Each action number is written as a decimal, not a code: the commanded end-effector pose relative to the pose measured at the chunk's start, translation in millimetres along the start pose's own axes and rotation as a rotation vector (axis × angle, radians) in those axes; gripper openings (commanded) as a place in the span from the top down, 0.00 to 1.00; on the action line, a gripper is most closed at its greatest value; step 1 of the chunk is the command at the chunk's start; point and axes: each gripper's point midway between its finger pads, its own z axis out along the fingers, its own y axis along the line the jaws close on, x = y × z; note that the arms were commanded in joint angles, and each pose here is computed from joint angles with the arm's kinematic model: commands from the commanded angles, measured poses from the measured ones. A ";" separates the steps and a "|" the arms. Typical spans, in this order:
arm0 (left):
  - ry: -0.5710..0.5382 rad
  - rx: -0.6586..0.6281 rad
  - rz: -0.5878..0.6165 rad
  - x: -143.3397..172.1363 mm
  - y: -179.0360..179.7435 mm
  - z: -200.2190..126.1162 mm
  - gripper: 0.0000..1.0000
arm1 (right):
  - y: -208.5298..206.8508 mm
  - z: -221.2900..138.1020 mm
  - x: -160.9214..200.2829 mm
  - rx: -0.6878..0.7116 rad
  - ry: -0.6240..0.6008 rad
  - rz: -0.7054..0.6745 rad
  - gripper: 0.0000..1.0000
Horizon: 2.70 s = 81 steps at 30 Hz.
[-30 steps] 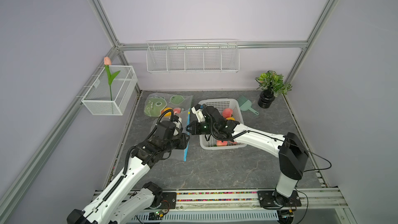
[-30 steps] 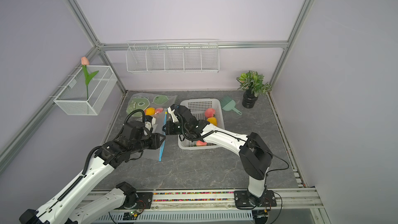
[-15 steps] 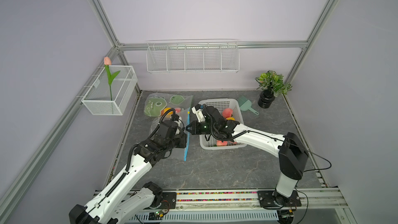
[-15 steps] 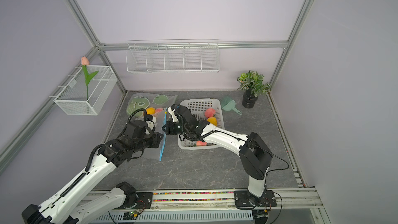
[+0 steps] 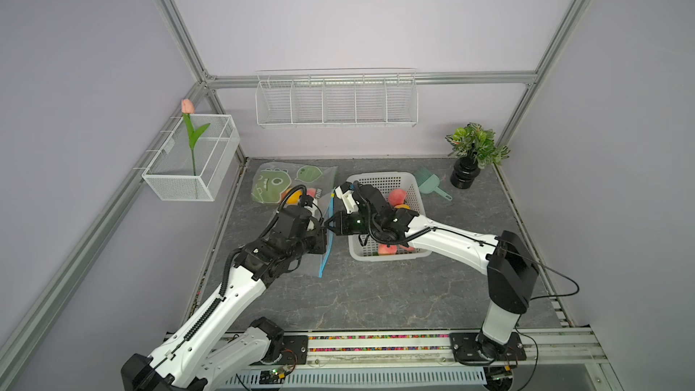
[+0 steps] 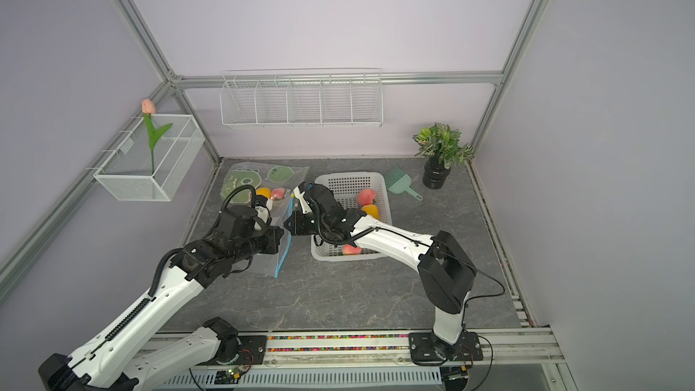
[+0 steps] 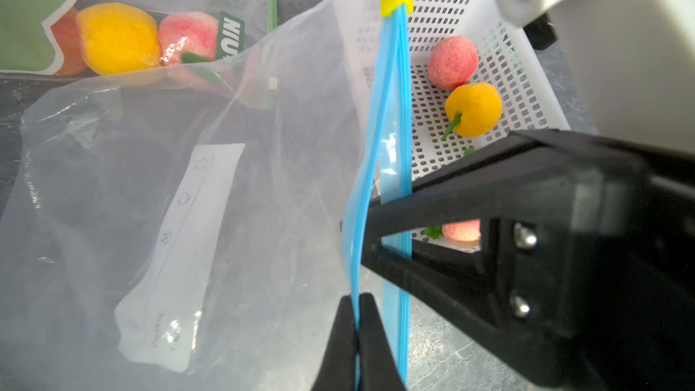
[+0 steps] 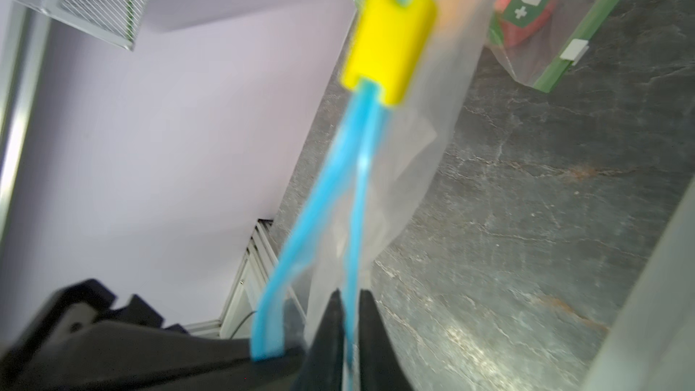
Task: Place the peach in a zip-top bag and seal the zipper
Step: Open the zipper of the food storage bag at the center of the board.
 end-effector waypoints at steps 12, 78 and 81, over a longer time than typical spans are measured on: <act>-0.015 -0.207 -0.139 -15.3 29.2 -53.2 1.00 | -68.2 -27.0 -11.3 0.537 0.055 -0.314 0.51; -0.133 -0.106 -0.373 -37.3 13.9 -27.4 1.00 | 10.2 -72.6 -43.3 0.082 -0.127 -0.417 0.25; -0.134 -0.099 -0.370 -37.7 12.7 -28.5 1.00 | -13.8 -95.4 -54.2 0.171 -0.190 -0.396 0.24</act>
